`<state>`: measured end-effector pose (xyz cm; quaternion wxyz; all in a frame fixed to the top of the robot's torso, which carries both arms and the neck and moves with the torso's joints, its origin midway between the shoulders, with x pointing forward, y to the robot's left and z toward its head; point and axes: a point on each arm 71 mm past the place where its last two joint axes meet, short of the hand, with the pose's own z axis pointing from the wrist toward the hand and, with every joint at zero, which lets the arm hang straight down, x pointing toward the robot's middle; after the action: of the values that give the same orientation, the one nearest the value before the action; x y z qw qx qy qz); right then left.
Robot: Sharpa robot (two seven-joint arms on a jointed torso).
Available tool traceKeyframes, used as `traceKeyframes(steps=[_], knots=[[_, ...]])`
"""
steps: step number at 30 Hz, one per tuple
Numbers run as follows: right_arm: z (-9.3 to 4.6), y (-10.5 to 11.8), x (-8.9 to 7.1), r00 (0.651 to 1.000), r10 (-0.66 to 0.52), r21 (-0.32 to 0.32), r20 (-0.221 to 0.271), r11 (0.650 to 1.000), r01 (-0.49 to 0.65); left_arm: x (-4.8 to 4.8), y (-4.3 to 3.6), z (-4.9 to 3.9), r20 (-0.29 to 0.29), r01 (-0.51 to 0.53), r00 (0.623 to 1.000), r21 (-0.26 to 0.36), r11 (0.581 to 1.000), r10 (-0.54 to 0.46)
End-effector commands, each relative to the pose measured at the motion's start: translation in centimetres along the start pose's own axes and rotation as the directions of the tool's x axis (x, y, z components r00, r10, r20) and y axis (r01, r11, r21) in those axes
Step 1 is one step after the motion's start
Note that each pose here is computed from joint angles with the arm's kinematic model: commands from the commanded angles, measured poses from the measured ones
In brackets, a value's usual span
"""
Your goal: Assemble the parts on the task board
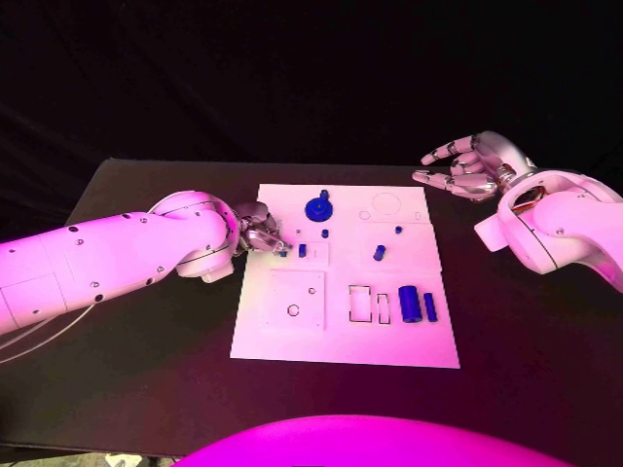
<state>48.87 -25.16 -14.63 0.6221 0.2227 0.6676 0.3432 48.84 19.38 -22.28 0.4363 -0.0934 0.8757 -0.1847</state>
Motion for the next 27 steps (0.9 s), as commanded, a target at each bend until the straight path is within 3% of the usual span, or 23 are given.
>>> traceKeyframes(steps=[1, 19, 27], knots=[[0.0, 0.2, 0.1, 1.000, -0.005, -0.018, -0.011, 1.000, 0.005, 0.43, 0.07, 0.09, -0.024, 0.008, 1.000, -0.011, 1.000, -0.008], [0.0, 0.2, 0.1, 1.000, -0.005, -0.019, -0.011, 1.000, 0.005, 0.13, 0.44, 0.12, -0.006, 0.018, 1.000, -0.022, 1.000, -0.018], [0.0, 0.1, 0.1, 1.000, -0.005, -0.019, -0.008, 1.000, 0.005, -0.91, 0.25, -0.40, 0.019, 0.133, 0.991, 0.009, 0.991, -0.133]])
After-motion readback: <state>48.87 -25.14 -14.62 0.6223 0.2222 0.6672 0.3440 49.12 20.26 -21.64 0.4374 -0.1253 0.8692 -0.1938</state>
